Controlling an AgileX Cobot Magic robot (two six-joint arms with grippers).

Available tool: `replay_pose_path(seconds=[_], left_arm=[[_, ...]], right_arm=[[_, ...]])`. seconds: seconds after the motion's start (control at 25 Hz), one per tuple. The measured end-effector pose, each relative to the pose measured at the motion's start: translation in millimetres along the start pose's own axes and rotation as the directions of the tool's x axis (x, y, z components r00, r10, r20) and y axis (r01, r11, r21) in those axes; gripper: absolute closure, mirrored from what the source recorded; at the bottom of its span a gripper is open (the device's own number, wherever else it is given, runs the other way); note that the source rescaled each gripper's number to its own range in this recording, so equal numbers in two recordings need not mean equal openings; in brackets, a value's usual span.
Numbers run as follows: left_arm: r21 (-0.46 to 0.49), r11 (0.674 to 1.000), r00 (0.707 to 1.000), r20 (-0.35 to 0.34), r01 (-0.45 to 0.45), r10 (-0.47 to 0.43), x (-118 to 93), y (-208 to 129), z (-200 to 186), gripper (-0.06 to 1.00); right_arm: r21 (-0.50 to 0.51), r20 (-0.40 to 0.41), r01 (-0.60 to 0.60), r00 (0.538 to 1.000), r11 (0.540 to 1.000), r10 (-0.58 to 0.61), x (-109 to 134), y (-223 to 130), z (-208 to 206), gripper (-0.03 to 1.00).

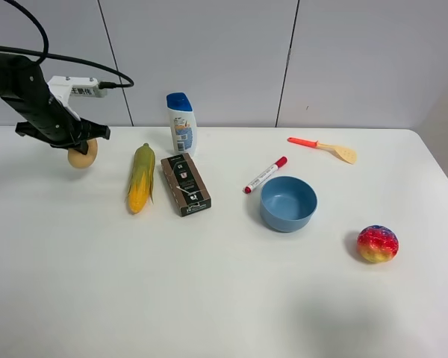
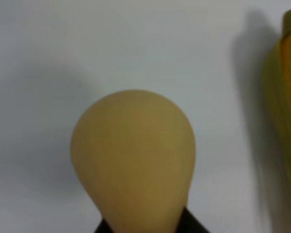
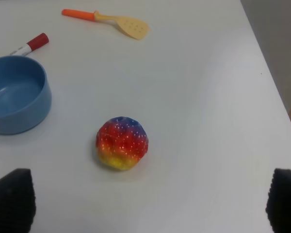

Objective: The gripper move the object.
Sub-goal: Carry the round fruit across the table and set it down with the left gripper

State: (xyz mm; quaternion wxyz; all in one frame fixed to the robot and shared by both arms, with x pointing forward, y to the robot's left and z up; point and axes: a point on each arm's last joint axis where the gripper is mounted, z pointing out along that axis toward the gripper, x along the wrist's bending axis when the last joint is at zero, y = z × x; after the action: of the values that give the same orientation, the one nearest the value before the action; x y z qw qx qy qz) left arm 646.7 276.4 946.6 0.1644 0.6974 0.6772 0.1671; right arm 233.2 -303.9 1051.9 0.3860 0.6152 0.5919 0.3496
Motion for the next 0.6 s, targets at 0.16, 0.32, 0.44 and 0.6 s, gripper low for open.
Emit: replay_pose_path(seconds=[0.16,0.32,0.44,0.6], left_arm=[[0.038,0.998,0.999,0.015,0.047,-0.047,-1.6,-6.0,16.8,0.94],[0.077,0.994,0.996,0.019,0.081,-0.083,-2.7,-15.3,34.4,0.94],[0.089,0.992,0.995,0.021,0.092,-0.094,-3.1,-27.2,48.8,0.94],[0.054,0.995,0.996,0.025,0.089,-0.091,-3.0,-34.3,54.2,0.91]], right_arm=[[0.000,0.000,0.000,1.000,1.000,0.000,0.0,0.0,0.0,-0.03],[0.000,0.000,0.000,1.000,1.000,0.000,0.0,0.0,0.0,-0.03],[0.000,0.000,0.000,1.000,1.000,0.000,0.0,0.0,0.0,-0.03],[0.000,0.000,0.000,1.000,1.000,0.000,0.0,0.0,0.0,-0.03]])
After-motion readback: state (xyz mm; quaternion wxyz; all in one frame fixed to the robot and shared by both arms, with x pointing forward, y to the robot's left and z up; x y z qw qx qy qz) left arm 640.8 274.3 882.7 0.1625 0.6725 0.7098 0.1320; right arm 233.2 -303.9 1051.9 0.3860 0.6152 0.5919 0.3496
